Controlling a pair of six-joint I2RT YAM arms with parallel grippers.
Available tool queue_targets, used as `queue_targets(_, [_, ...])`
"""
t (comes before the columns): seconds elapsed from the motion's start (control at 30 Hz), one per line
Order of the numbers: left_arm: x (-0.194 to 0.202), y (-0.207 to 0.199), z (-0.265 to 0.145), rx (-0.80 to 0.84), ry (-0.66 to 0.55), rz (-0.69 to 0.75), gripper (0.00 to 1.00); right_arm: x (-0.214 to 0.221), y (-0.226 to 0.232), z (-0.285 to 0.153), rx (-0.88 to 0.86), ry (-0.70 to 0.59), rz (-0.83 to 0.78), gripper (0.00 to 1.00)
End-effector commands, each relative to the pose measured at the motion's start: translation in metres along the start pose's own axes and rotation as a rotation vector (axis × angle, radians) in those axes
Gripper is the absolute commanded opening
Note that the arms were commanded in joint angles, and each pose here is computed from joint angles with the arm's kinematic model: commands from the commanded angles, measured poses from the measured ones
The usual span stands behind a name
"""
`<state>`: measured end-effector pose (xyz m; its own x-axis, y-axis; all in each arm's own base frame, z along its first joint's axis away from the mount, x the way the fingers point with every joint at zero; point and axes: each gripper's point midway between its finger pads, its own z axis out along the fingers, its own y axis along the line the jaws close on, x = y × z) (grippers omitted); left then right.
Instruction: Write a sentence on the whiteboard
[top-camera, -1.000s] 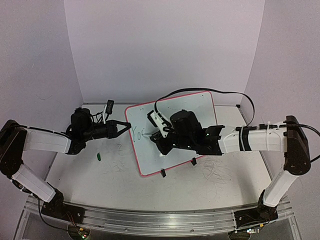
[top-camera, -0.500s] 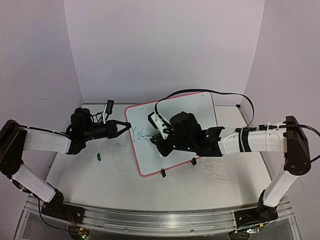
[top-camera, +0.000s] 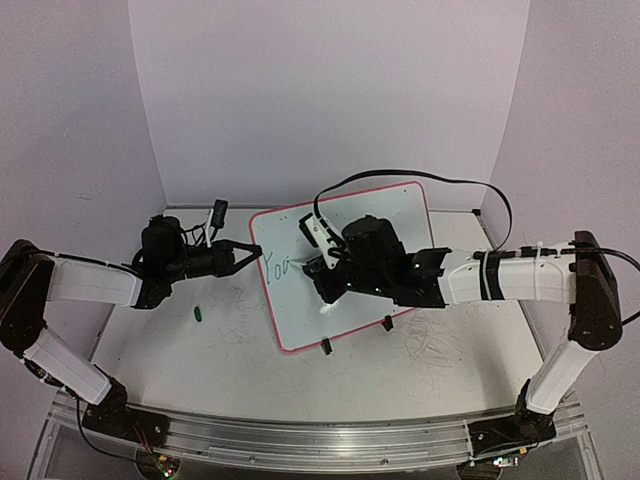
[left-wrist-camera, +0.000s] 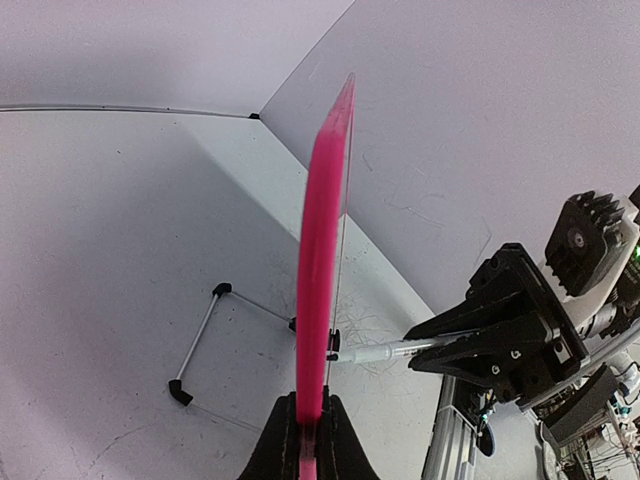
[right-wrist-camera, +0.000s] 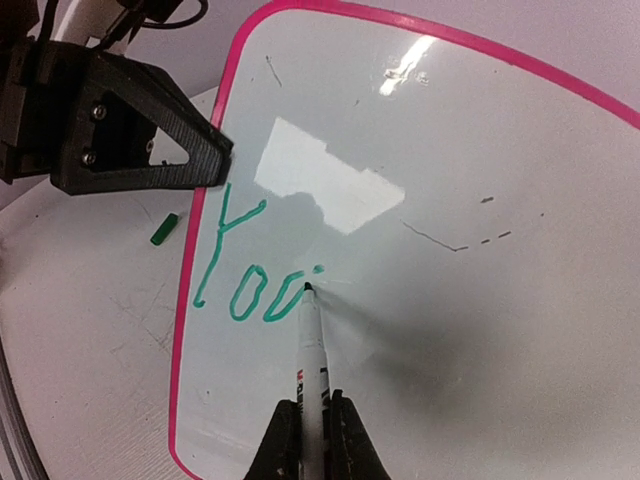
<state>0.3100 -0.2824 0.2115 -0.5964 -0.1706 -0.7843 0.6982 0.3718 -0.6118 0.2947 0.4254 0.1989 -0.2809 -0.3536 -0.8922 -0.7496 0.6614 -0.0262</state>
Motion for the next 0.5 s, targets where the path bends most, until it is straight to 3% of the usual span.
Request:
queue_targets(0.0, [-0.021,-0.022,-0.004,0.058,-0.046,0.063,0.00,-0.027,-0.026,-0.005,0.101,-0.064,0.036,0.00])
queue_targets(0.47, [-0.020,-0.021,-0.004,0.055,-0.044,0.064,0.00,0.020,-0.008,-0.001,0.018,0.039,0.035,0.00])
